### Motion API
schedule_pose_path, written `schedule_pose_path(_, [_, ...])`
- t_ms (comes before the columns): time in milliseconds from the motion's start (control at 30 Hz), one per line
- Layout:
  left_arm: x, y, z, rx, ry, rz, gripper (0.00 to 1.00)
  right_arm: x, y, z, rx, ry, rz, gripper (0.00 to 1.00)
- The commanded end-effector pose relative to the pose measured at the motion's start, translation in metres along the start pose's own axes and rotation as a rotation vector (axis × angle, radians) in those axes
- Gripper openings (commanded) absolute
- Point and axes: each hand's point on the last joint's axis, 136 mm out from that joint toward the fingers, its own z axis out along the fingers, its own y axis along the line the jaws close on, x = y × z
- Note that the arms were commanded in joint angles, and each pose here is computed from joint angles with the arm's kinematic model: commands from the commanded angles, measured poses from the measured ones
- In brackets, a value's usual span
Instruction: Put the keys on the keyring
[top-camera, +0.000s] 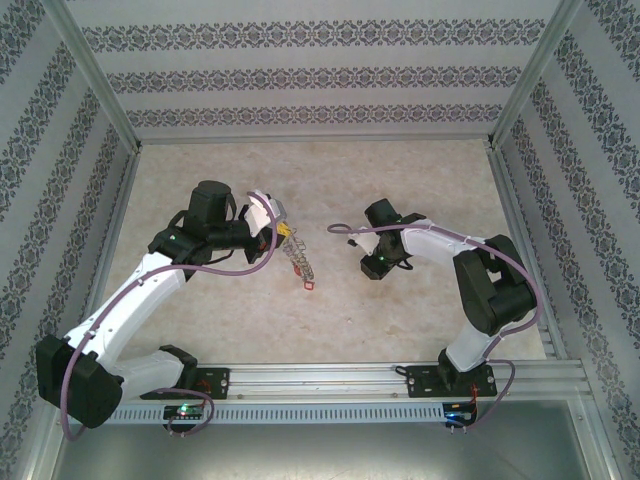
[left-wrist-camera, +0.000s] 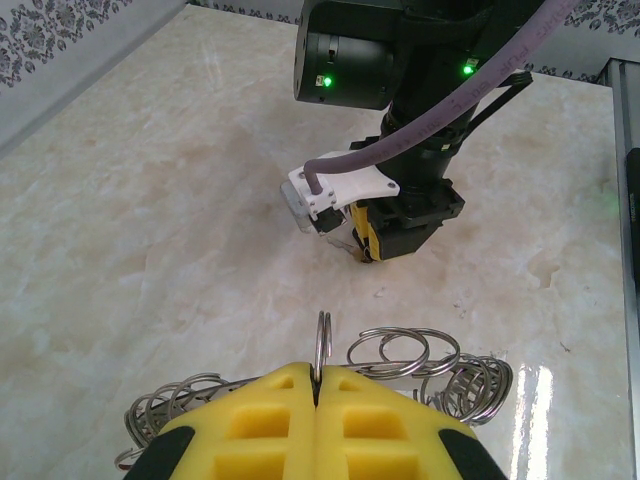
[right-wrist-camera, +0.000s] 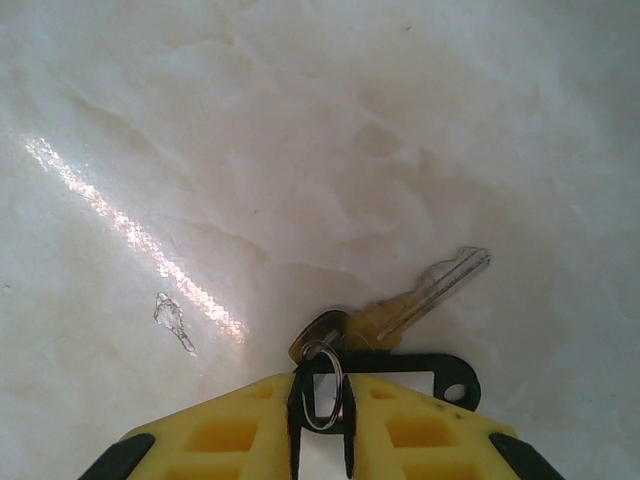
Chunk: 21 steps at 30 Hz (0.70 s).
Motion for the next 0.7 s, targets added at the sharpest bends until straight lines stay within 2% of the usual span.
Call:
schedule_pose_path(0, [-0.013,-0.002,-0.002,0.009,-0.051,0.027,0.0,0.007,0.014,0.006,-0.077,0.032,0.003,0.2])
schedule_pose_path(267, [-0.014,-0.002,-0.003,0.008,-0.053,0.028,0.0,0.009,0.018,0.006,-0.104,0.058,0.001,0.19])
schedule_pose_path(467, [-0.014,-0.002,-0.003,0.007,-0.052,0.027,0.0,0.008,0.013,0.007,-0.081,0.058,0.0,0.06])
schedule_pose_path(667, [-0.013,-0.002,-0.002,0.005,-0.051,0.025,0.0,-0.003,0.016,-0.005,-0.069,-0.013,-0.044,0.0])
